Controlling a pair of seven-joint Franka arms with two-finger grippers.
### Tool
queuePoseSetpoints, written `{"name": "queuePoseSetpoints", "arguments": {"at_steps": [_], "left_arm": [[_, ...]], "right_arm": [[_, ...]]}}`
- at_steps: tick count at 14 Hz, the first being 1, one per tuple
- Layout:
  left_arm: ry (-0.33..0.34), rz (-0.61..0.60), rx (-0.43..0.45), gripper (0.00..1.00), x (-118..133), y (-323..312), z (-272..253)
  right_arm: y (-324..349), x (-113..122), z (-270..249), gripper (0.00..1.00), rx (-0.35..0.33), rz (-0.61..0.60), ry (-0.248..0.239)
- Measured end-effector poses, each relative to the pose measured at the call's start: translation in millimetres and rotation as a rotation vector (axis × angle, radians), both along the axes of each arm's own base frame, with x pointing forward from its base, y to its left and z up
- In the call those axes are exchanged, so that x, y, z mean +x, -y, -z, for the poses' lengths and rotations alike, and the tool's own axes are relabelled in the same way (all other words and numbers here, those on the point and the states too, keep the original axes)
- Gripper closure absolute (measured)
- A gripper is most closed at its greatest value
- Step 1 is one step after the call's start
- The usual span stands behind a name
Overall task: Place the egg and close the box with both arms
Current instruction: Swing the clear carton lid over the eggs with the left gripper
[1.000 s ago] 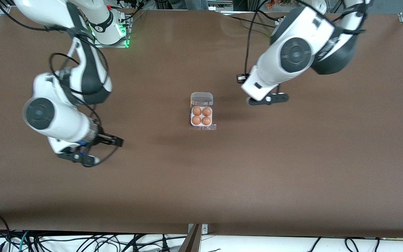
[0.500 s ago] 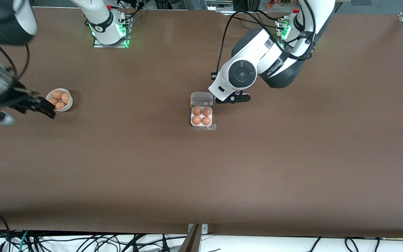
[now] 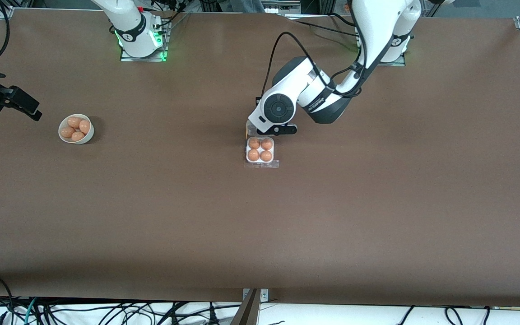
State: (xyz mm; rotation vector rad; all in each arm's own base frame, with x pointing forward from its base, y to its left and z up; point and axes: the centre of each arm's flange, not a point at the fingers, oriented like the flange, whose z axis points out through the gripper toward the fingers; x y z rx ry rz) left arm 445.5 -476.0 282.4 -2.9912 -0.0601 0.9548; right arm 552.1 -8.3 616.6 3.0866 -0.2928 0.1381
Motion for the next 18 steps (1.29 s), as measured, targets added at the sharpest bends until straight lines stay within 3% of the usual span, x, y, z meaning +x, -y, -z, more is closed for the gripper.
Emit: {"name": "queuePoseSetpoints", "arguments": {"at_steps": [2,9,18], "left_arm": [[-0.013,0.007,0.004,0.95,-5,6,14],[0.084,-0.046,-0.071,0.95,13,17,10],[0.206,-0.125,-0.095,0.96,71,-3,-17]], "right_arm": [[3,-1,1,0.0,-0.002,-0.009,-0.013],[-3,-2,6,0.0,-0.003,-0.025,-0.031],[-12,1,14,0.0,-0.004,-0.045,-0.047]]}}
